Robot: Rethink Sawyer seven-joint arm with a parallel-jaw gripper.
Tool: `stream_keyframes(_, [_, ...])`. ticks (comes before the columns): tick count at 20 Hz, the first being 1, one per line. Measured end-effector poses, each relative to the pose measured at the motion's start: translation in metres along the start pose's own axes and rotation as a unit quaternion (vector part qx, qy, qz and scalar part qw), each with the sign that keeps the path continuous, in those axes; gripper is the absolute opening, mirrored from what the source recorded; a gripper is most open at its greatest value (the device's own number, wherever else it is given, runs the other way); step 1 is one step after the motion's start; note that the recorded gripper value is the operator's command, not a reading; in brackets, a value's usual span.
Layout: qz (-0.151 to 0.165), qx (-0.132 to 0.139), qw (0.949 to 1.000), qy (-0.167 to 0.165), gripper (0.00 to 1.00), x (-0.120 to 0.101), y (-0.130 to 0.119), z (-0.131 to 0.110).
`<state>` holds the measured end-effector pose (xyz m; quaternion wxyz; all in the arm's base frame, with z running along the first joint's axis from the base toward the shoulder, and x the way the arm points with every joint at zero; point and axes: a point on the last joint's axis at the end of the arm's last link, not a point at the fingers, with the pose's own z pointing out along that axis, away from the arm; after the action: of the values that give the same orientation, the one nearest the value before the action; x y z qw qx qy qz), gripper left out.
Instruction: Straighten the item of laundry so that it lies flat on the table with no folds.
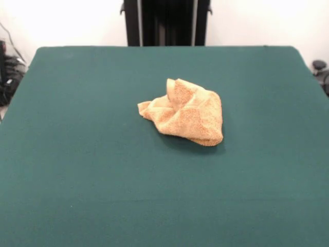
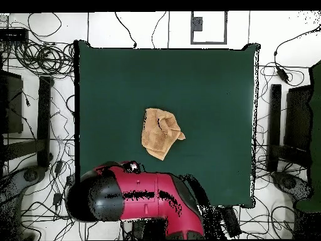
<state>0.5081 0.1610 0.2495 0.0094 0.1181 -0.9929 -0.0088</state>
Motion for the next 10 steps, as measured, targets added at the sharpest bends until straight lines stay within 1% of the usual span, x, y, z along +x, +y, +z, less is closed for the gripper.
stream_keyframes(4, [0.026,0.009,0.9996,-0.001,1.00,0.005,0.004,-0.002])
stream_keyframes(5, [0.053,0.012,0.9985,-0.002,1.00,0.008,0.009,-0.004])
stream_keyframes(7, [0.072,0.013,0.9973,-0.003,1.00,0.009,0.013,-0.005])
stream_keyframes(8, [0.097,0.012,0.9952,-0.003,1.00,0.011,0.017,-0.006])
stream_keyframes(10, [0.124,0.012,0.9922,-0.004,1.00,0.013,0.021,-0.007])
